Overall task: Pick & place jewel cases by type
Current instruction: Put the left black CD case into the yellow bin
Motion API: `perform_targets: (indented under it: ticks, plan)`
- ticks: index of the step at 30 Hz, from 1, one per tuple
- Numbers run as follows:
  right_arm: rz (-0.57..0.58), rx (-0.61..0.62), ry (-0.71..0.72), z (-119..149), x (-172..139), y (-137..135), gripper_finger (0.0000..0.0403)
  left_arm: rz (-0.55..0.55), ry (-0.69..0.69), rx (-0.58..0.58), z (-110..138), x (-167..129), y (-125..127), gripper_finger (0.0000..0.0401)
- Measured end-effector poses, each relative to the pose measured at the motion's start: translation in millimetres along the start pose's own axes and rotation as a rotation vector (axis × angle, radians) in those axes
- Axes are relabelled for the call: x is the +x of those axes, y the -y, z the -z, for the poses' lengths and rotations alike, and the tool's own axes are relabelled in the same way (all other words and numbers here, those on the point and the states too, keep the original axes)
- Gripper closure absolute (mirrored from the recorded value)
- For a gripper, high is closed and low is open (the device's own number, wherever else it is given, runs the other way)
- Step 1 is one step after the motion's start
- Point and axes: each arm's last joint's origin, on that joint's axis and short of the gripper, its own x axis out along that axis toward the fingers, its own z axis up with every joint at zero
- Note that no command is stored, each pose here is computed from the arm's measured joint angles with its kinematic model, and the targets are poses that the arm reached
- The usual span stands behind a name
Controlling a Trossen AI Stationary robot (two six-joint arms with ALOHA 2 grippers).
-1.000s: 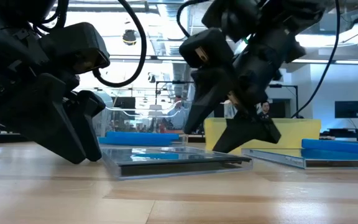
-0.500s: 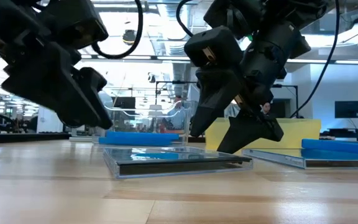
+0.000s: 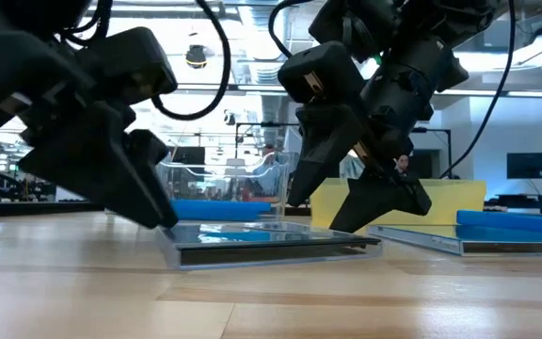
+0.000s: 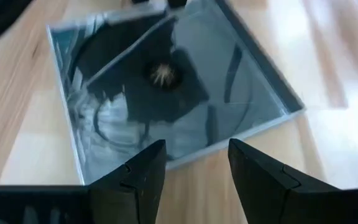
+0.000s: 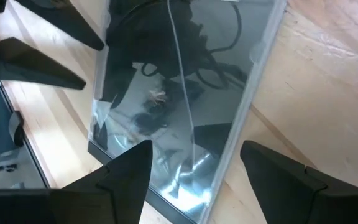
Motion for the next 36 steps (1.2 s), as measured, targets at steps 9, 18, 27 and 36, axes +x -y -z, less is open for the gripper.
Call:
perform_targets:
  ticks: [9,18,27,36]
  plan:
    - [0.024,0.02,-0.011,1.7,0.0,2.4,0.0154,-0.008,-0.042,-0.025,2.9,-0.7,-1.5,0.023]
    - [0.024,0.011,0.006,1.4,0.4,2.5,0.0154,-0.062,-0.004,0.004,-1.7,-5.2,1.3,0.023]
    - [-0.041,-0.018,0.021,3.9,1.6,-5.0,0.0154,-0.105,-0.014,-0.036,-10.8,-8.2,5.2,0.023]
    - [-0.044,-0.03,0.038,4.4,1.9,-6.5,0.0154,-0.08,0.055,-0.151,-11.3,-17.2,31.7,0.023]
